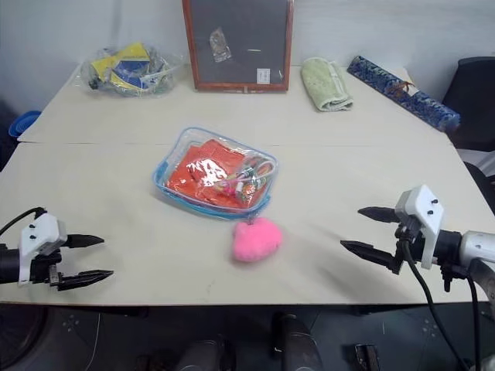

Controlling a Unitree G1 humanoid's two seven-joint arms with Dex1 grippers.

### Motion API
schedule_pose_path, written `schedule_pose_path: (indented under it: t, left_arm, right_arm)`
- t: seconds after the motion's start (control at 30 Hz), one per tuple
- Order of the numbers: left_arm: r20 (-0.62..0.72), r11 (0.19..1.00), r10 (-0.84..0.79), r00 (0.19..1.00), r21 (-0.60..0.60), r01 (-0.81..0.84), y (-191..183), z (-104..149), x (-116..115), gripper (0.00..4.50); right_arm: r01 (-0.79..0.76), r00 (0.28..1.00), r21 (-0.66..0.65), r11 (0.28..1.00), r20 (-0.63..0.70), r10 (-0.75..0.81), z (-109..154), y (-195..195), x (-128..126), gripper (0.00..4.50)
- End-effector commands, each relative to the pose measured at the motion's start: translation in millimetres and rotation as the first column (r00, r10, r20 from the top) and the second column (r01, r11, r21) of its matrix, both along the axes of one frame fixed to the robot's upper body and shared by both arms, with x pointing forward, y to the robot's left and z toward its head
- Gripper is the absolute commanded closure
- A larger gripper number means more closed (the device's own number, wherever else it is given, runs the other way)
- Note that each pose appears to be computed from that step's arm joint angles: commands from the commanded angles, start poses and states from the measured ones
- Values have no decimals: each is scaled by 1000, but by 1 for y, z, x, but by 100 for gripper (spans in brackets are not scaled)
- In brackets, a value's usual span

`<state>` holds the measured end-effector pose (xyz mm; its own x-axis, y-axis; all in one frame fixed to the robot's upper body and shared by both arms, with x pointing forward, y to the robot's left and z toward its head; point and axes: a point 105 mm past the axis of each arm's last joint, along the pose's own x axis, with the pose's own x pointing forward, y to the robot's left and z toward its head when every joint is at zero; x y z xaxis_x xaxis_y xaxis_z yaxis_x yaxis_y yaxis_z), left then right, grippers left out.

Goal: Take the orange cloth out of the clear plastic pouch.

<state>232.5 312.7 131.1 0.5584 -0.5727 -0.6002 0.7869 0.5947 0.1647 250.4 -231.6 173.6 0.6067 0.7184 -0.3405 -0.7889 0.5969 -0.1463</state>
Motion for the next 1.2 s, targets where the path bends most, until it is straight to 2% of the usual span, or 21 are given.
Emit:
schedule_pose_path:
  t: [0.03,0.63,0.83,0.97,1.1,1.2]
  left_arm:
    - [35,1000,0,999,15,-1,4,8,0,3]
    - [101,999,34,994,-18,-33,-4,12,13,3]
    - [110,997,52,993,-62,-45,-13,12,16,3]
    - [119,989,43,992,-144,-26,-30,20,18,3]
    - [155,954,-2,988,-296,49,-76,44,23,3]
    - [196,951,-34,980,-296,92,-105,54,31,3]
  right_arm:
    - [2,999,5,1000,48,-2,10,0,1,0]
    - [43,996,-10,999,83,-42,9,-2,7,0]
    - [36,996,11,999,82,-37,6,3,6,0]
    - [36,996,49,998,80,-40,7,8,5,0]
    - [34,996,102,994,84,-42,9,18,5,0]
    - [11,996,138,990,91,-24,13,34,2,0]
